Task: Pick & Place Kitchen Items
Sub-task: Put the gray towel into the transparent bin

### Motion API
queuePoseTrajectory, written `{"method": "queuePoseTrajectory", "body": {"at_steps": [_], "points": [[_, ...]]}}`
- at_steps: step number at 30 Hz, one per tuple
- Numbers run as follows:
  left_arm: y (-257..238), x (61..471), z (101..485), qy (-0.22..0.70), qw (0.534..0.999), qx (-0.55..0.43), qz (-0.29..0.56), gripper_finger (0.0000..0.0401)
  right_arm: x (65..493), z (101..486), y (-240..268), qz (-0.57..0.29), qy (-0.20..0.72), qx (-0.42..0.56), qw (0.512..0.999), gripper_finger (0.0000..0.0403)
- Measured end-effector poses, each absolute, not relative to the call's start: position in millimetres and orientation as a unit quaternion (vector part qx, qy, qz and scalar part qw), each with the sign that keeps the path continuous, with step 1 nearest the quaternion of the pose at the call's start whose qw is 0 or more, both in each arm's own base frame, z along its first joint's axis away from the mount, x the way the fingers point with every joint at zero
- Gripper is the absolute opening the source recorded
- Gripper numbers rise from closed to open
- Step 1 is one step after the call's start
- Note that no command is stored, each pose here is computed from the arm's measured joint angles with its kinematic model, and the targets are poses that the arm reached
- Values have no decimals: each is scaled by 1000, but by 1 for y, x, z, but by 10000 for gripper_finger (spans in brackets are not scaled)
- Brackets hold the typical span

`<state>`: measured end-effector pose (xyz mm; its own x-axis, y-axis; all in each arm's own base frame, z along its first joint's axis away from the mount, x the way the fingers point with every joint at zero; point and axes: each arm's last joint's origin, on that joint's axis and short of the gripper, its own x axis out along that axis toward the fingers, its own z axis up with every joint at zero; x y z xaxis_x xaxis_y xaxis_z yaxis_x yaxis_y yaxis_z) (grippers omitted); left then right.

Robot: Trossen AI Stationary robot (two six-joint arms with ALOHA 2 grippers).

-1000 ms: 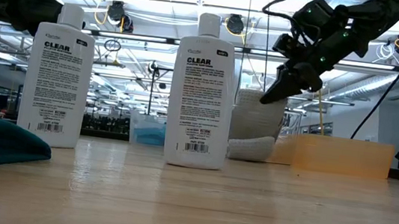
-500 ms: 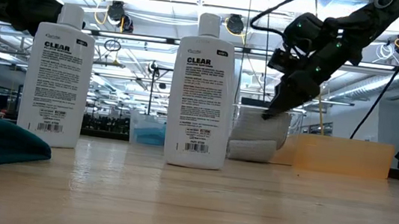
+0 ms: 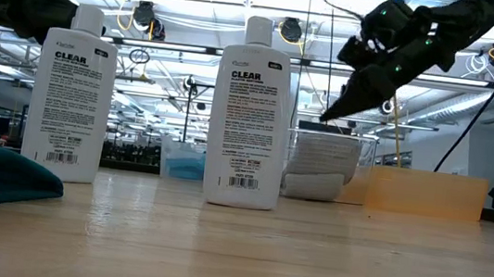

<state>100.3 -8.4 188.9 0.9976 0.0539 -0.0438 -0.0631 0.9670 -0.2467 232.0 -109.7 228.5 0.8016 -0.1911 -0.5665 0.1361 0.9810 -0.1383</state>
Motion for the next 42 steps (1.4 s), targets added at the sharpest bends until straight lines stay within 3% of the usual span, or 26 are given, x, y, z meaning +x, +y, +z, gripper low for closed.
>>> {"method": "queuePoseTrajectory", "body": {"at_steps": [8,16,26,42], "points": [[-8,100,189,19,992,-125,29,63,229,244,-111,-109,249,-41,961,232],[-9,100,189,19,992,-125,27,63,236,238,-129,-107,287,-14,952,272],[-9,100,189,19,992,-125,26,63,230,218,-120,-35,371,15,928,246],[-9,100,189,19,992,-125,26,63,229,215,-116,-40,395,2,918,179]]}}
